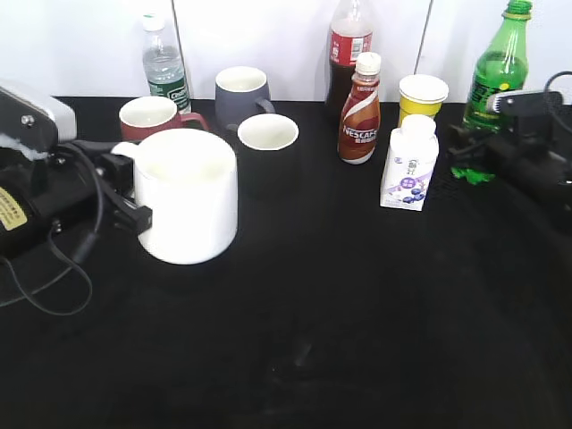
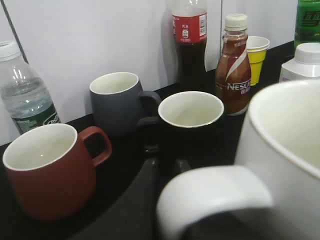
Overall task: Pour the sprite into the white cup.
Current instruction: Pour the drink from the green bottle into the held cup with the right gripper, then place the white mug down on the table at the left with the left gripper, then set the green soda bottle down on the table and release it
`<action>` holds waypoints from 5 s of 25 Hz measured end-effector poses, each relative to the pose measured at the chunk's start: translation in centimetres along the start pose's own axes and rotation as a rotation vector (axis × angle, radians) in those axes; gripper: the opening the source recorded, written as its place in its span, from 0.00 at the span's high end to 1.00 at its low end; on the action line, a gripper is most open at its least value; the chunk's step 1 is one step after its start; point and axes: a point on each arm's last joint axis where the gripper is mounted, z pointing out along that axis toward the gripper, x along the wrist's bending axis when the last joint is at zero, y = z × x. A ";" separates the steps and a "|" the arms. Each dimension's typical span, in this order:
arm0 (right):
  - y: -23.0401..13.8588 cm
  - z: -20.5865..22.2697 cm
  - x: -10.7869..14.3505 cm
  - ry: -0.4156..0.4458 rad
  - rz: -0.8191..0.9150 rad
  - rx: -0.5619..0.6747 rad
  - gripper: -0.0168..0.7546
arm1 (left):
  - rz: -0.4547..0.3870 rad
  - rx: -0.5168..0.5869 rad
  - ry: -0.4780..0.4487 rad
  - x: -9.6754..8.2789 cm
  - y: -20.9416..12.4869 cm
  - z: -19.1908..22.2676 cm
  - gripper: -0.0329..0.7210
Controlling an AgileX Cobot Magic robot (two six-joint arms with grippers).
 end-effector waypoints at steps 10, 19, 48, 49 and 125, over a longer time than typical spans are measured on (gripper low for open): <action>14.5 -5.8 15.0 0.429 -0.332 -0.178 0.41 | 0.003 -0.037 -0.004 0.0 0.3 0.0 0.87; 12.5 -6.2 18.4 0.497 -1.076 -0.256 0.42 | -0.010 -0.051 -0.004 0.0 0.5 0.0 0.87; 14.3 -5.9 17.6 0.219 -1.559 -0.465 0.42 | 0.019 -0.082 -0.048 -0.4 0.7 0.0 0.87; 14.3 -5.9 17.7 0.216 -1.560 -0.470 0.42 | 0.019 -0.082 -0.048 -0.4 0.7 0.0 0.87; 14.8 -6.1 18.7 0.415 -0.173 -0.228 0.43 | -0.264 -0.103 0.577 23.4 -12.3 11.9 0.50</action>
